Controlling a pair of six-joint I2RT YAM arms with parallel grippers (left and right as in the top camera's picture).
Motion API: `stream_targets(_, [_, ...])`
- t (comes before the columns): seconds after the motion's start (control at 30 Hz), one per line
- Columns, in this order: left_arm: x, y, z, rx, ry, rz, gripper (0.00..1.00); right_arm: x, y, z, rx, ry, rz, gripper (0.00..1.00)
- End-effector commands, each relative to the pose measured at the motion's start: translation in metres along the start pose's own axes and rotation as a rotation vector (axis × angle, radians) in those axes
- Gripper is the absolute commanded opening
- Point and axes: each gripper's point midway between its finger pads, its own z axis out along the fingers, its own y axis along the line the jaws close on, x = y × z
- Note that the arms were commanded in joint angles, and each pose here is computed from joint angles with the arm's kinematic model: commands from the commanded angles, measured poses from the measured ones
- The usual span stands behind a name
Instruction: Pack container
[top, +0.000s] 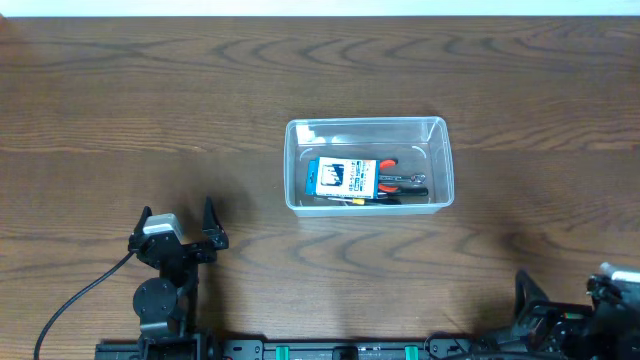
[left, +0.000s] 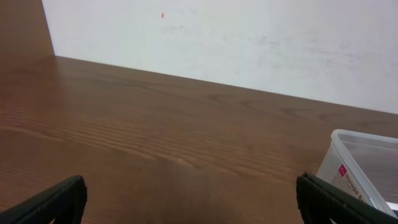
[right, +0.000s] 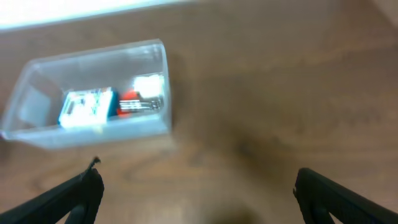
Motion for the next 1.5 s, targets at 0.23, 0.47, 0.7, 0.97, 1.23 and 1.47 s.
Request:
stream_targets(0.23, [0.015,0.007,0.001,-0.029,0.046,0.005,0.98,-0.041,0.016,0.007,-0.037,-0.196,-0.206,0.99])
stream_targets(0.47, [0.015,0.007,0.001,-0.029,0.046,0.005,0.98,-0.034,0.022,0.039,-0.054,-0.330,-0.279,0.99])
stream_targets(0.7, [0.015,0.007,0.001,-0.029,0.046,0.005,0.98,-0.041,0.022,0.065,-0.054,-0.553,-0.273,0.99])
stream_targets(0.97, [0.015,0.007,0.001,-0.029,0.046,0.005,0.98,-0.045,0.024,0.095,-0.058,-0.720,-0.268,0.99])
stream_targets(1.23, [0.015,0.007,0.001,-0.029,0.046,0.005,0.98,-0.038,0.023,0.117,-0.062,-0.805,-0.267,0.99])
stream_targets(1.47, [0.015,0.007,0.001,-0.029,0.046,0.005,0.98,-0.026,0.022,0.132,-0.067,-0.837,-0.263,0.99])
